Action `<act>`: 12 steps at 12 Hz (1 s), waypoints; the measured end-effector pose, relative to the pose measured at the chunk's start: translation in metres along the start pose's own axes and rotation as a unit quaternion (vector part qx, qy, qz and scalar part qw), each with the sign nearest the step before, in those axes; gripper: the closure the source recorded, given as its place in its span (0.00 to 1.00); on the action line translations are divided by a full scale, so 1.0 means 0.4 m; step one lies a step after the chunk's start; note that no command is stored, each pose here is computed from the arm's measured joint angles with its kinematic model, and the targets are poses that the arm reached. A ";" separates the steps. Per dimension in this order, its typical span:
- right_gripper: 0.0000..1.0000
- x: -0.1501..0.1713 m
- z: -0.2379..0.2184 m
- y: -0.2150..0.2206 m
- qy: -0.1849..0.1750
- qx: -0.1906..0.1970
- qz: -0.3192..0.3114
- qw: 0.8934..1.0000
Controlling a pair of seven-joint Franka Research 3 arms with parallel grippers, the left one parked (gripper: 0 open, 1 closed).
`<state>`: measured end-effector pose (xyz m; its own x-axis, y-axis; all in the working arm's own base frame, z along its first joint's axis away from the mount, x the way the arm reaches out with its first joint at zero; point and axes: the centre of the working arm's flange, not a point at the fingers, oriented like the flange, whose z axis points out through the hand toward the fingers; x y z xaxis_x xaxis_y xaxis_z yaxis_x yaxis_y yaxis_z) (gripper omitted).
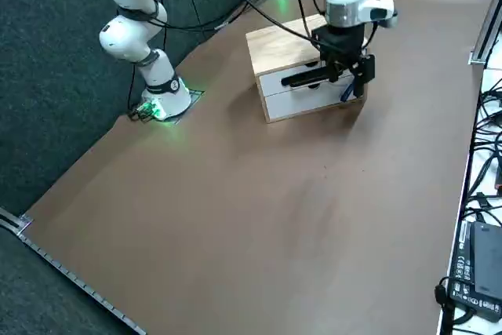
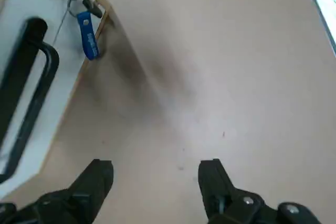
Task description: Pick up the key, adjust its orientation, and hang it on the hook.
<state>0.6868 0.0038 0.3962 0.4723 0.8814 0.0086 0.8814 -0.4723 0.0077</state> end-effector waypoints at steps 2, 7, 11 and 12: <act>0.00 -0.011 -0.057 -0.014 -0.001 0.002 0.054 0.999; 0.00 -0.052 -0.214 -0.063 -0.005 0.004 0.195 0.981; 0.00 -0.091 -0.371 -0.130 -0.005 0.000 0.323 0.946; 0.00 -0.099 -0.399 -0.145 -0.006 0.000 0.345 0.939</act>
<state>0.6154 -0.0044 0.5548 0.9308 0.3656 0.0010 0.3656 -0.9308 0.0052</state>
